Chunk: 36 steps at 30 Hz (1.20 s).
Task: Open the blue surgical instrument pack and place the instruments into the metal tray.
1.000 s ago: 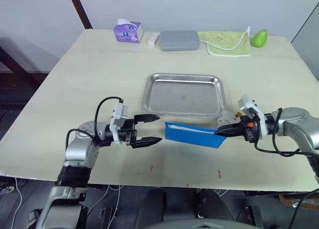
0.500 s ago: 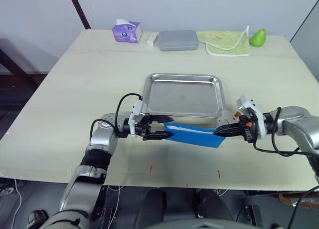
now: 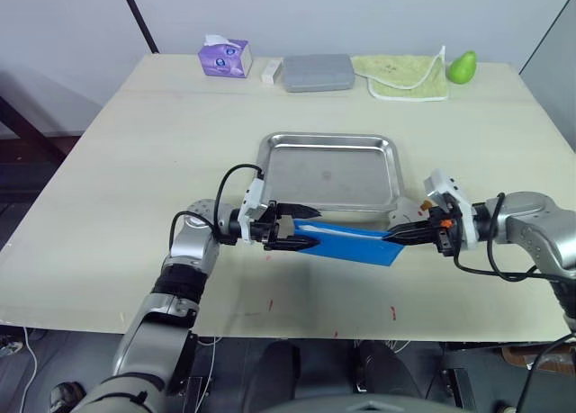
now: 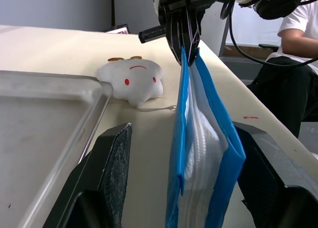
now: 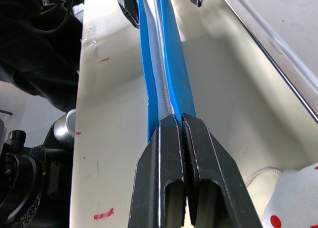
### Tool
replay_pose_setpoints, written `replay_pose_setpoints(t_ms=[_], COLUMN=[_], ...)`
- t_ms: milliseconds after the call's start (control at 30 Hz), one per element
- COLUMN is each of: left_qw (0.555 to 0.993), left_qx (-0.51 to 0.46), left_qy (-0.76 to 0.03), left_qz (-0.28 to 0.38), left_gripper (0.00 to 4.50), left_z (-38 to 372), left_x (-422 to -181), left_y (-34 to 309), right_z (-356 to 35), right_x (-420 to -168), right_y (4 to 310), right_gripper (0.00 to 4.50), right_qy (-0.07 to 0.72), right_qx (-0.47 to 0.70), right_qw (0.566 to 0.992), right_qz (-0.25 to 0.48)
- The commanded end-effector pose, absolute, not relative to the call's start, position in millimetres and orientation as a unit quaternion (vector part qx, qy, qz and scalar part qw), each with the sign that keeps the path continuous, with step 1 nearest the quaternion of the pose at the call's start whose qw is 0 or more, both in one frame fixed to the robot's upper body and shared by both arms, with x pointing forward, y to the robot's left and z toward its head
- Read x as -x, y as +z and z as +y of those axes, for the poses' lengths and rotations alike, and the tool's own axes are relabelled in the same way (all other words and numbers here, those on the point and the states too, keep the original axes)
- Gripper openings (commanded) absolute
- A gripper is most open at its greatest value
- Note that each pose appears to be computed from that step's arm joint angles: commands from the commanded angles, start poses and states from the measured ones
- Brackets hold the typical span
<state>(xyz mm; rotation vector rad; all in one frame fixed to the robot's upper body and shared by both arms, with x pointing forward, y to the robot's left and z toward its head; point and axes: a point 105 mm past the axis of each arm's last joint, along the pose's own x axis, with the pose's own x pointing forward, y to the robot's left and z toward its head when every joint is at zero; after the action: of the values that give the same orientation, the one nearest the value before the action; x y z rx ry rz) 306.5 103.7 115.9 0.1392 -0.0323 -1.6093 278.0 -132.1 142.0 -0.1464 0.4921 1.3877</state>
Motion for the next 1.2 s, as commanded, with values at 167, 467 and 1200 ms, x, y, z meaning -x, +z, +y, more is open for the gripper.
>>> replay_pose_setpoints(t_ms=[167,467,1200], left_qw=[0.658,0.655,0.704], left_qx=[-0.085,-0.089,-0.096], left_qy=[-0.747,-0.749,-0.703], left_qz=[-0.034,-0.032,-0.023], left_gripper=[1.43,0.18,0.00], left_z=[99.1,101.7,132.2], left_x=[-301.5,-294.7,-278.9], left_y=[128.9,124.9,118.8], right_z=[-129.3,-126.4,-208.1], right_x=[-280.8,-280.9,-207.3], right_y=[151.5,154.6,218.4], right_gripper=[0.00,0.00,4.43], right_qy=[0.635,0.633,0.561], right_qx=[0.075,0.072,0.060], right_qw=[0.740,0.746,0.819], right_qz=[0.207,0.195,0.103])
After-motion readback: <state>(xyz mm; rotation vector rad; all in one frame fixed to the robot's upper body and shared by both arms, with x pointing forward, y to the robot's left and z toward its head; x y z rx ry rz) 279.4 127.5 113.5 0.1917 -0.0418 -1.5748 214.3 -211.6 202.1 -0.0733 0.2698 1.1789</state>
